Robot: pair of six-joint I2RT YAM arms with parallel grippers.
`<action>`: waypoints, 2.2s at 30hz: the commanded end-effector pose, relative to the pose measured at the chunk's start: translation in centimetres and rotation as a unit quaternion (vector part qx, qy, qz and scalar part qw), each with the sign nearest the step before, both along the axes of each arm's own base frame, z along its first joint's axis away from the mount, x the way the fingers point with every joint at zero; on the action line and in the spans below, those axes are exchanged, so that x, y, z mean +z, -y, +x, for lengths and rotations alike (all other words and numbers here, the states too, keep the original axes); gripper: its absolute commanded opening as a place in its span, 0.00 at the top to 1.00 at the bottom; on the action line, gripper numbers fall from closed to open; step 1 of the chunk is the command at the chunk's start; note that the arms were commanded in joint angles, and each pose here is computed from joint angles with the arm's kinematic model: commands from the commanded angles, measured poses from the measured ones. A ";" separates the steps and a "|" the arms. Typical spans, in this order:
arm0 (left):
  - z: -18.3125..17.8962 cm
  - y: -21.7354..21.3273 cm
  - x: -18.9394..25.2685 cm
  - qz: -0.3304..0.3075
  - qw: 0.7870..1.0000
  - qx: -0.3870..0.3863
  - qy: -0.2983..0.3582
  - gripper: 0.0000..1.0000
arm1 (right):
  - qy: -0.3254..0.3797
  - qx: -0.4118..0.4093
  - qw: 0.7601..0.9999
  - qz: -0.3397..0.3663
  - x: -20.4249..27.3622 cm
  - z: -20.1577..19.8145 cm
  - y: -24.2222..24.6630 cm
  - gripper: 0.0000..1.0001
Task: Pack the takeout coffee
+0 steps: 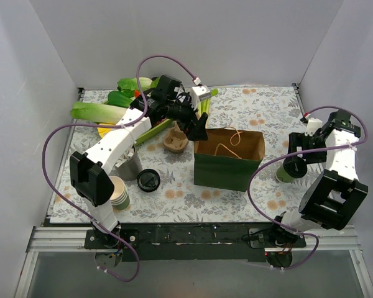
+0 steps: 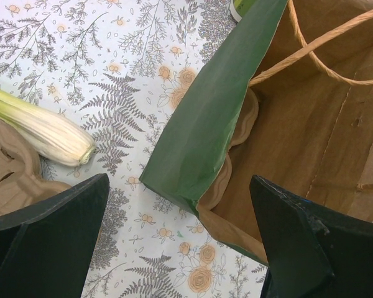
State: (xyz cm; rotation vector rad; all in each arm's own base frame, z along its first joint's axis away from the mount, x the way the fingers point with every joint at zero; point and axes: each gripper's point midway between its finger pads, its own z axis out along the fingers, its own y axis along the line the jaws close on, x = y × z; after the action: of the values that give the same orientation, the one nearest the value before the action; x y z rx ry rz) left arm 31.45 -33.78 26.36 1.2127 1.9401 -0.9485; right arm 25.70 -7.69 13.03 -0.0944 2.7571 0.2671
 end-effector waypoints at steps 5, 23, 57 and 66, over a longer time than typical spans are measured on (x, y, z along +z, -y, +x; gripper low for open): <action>0.1 0.2 2.0 -0.021 1.000 -0.004 0.017 0.02 | 0.063 0.072 0.995 0.007 4.8 1.5 -0.8 0.04; -2.0 -1.4 2.1 -0.049 0.997 0.002 0.065 0.02 | 0.131 0.303 0.943 -0.023 7.5 2.0 -1.5 0.02; -3.2 -2.3 0.2 -0.047 0.997 0.004 0.063 0.02 | 0.105 0.705 0.689 -0.132 1.3 1.2 -3.0 0.02; -2.8 -2.2 -0.3 -0.044 0.997 0.005 0.062 0.02 | 0.057 0.688 0.714 -0.118 -0.1 1.0 -2.1 0.04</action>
State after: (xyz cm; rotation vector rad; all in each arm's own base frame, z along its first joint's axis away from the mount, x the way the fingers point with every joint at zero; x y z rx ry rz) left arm 28.88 -31.95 24.87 1.1840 1.8306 -0.9311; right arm 26.45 -4.89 13.07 -2.1212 1.9146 0.2192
